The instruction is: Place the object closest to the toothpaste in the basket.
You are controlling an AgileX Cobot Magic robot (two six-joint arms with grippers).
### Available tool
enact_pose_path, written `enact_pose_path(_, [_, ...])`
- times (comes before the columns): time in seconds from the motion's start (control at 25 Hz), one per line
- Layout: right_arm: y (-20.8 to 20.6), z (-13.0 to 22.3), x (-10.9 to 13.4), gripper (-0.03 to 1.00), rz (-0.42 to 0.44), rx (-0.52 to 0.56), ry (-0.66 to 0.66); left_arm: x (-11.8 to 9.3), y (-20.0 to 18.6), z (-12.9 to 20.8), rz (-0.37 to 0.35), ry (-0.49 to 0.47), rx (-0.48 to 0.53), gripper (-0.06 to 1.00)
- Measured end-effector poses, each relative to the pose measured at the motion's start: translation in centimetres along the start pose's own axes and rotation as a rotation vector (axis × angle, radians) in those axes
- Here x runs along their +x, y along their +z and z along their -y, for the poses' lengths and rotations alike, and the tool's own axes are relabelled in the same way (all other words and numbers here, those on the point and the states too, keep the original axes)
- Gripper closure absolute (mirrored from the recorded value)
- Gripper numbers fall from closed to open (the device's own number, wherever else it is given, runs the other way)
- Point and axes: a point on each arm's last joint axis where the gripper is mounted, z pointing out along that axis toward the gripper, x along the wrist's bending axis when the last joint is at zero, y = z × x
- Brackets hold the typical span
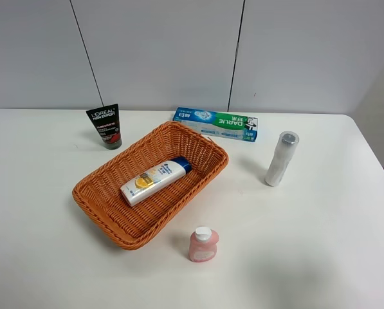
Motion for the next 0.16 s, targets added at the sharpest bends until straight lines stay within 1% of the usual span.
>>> enact_pose_path(0.16, [0.00,0.00,0.00,-0.03,0.000,0.000,0.000,0.00,0.00,0.00,0.000,0.000,0.000,-0.05])
